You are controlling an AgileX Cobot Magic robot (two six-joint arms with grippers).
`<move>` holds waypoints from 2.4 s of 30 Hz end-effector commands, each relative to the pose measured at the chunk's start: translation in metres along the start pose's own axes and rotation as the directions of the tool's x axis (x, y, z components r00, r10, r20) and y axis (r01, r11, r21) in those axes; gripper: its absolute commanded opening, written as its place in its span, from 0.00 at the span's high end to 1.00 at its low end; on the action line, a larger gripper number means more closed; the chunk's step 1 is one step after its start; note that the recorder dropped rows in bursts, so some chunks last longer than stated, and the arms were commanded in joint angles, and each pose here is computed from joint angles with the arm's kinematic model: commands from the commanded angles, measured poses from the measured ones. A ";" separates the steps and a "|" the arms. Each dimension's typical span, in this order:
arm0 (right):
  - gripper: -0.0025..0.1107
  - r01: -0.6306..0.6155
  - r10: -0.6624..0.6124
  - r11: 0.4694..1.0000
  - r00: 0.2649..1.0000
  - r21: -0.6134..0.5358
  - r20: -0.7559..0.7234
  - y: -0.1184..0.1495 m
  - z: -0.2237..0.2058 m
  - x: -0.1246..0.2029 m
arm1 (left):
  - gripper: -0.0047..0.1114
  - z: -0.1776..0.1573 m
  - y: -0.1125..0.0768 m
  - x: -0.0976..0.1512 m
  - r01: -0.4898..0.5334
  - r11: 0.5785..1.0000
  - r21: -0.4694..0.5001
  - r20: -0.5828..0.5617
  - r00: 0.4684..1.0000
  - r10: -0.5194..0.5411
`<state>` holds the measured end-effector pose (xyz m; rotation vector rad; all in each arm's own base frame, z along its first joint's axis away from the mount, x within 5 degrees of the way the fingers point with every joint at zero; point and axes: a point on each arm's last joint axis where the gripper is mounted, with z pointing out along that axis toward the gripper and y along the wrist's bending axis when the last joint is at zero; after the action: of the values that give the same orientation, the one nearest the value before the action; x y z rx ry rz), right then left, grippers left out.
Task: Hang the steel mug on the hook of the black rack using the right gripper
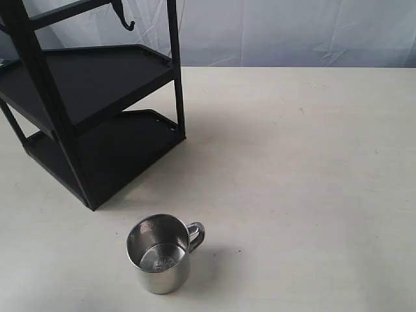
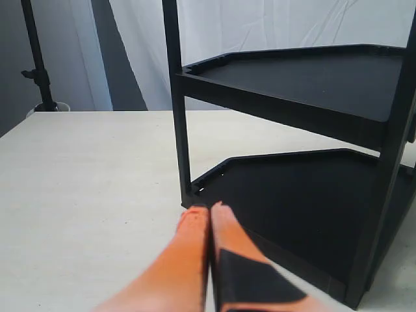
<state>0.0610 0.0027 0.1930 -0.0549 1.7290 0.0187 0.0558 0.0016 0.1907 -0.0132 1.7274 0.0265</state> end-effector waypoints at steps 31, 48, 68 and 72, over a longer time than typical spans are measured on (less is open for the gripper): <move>0.99 -0.361 -0.217 0.747 0.661 -0.558 -0.718 0.105 0.121 -0.161 | 0.95 -0.001 0.000 -0.001 -0.001 1.000 0.001 0.013 1.000 0.001; 0.99 -0.301 -0.557 0.723 0.278 -0.621 -0.783 0.217 0.157 -0.028 | 0.95 -0.001 0.000 -0.001 -0.001 1.000 0.001 0.013 1.000 0.001; 0.99 -0.368 -0.520 0.730 0.248 -0.576 -0.817 0.231 0.171 0.002 | 0.95 -0.001 0.000 -0.001 -0.001 1.000 0.001 0.013 1.000 0.001; 0.99 -0.342 -0.477 0.745 0.325 -0.572 -0.816 0.232 0.179 0.001 | 0.95 -0.001 0.000 -0.001 -0.001 1.000 0.001 0.013 1.000 0.001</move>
<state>0.2205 0.2395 0.1587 -0.9165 2.9311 0.7240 0.0558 0.0016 0.1907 -0.0132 1.7274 0.0265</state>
